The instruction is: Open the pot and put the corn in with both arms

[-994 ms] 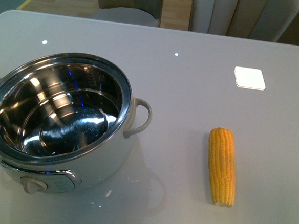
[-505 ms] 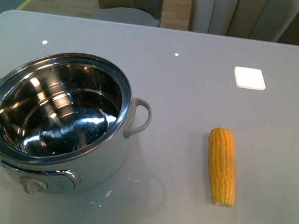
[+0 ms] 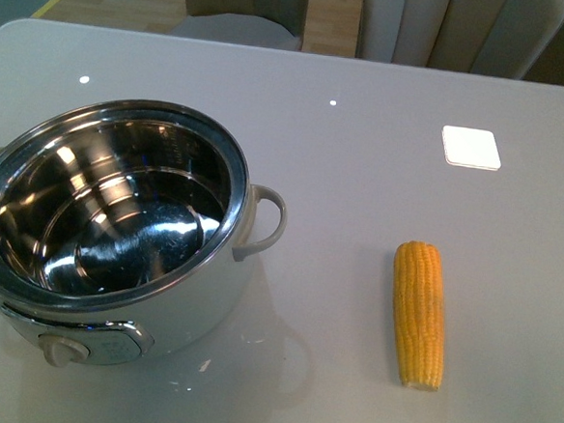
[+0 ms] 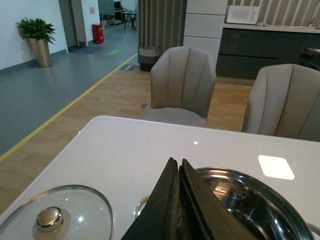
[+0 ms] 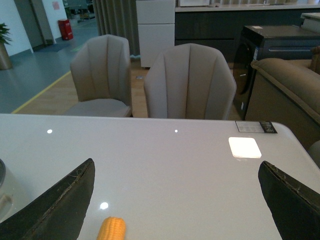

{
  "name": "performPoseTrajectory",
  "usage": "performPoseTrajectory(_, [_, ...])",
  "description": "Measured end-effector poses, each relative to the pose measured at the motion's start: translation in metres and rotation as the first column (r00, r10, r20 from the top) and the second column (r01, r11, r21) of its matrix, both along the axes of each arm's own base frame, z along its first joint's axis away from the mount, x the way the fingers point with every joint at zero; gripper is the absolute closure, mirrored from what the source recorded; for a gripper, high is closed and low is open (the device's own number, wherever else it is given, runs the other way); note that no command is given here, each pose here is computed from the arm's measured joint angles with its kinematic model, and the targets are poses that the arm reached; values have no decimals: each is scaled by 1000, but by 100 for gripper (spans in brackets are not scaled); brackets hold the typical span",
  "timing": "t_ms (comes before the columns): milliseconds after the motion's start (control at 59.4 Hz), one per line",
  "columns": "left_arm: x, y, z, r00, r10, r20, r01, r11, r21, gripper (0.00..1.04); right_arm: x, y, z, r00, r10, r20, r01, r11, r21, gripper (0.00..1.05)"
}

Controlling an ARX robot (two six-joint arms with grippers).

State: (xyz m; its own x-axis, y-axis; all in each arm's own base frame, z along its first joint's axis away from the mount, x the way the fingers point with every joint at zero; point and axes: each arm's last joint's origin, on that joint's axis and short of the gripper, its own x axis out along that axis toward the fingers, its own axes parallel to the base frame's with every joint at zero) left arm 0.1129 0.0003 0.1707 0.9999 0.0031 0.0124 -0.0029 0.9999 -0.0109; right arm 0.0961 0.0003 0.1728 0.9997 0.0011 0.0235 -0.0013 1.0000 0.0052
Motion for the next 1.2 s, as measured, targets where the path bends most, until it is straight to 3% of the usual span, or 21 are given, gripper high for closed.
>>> performPoseTrajectory(589, [-16, 0, -3, 1000, 0, -5, 0, 1000, 0, 101, 0, 0, 0, 1000, 0, 0, 0, 1000, 0, 9])
performPoseTrajectory(741, [-16, 0, -3, 1000, 0, -5, 0, 1000, 0, 76, 0, 0, 0, 1000, 0, 0, 0, 1000, 0, 9])
performPoseTrajectory(842, [-16, 0, -3, 1000, 0, -5, 0, 1000, 0, 48, 0, 0, 0, 1000, 0, 0, 0, 1000, 0, 9])
performPoseTrajectory(1011, [-16, 0, -3, 1000, 0, -5, 0, 1000, 0, 16, 1, 0, -1, 999, -30, -35, 30, 999, 14, 9])
performPoseTrajectory(1044, [-16, 0, -3, 1000, 0, -5, 0, 1000, 0, 9, 1, 0, -2, 985, -105, -136, 109, 994, 26, 9])
performPoseTrajectory(1112, [-16, 0, -3, 1000, 0, -5, 0, 1000, 1, 6, 3, 1, -6, 869, -284, -406, 298, 954, -29, 9])
performPoseTrajectory(1162, [-16, 0, -3, 1000, -1, -4, 1, 1000, 1, 8, 5, 0, -13, 790, -351, -503, 362, 929, -80, 9])
performPoseTrajectory(1196, [-16, 0, -3, 1000, 0, -4, 0, 1000, 1, 7, 7, 0, -16, 766, -363, -531, 380, 921, -82, 9])
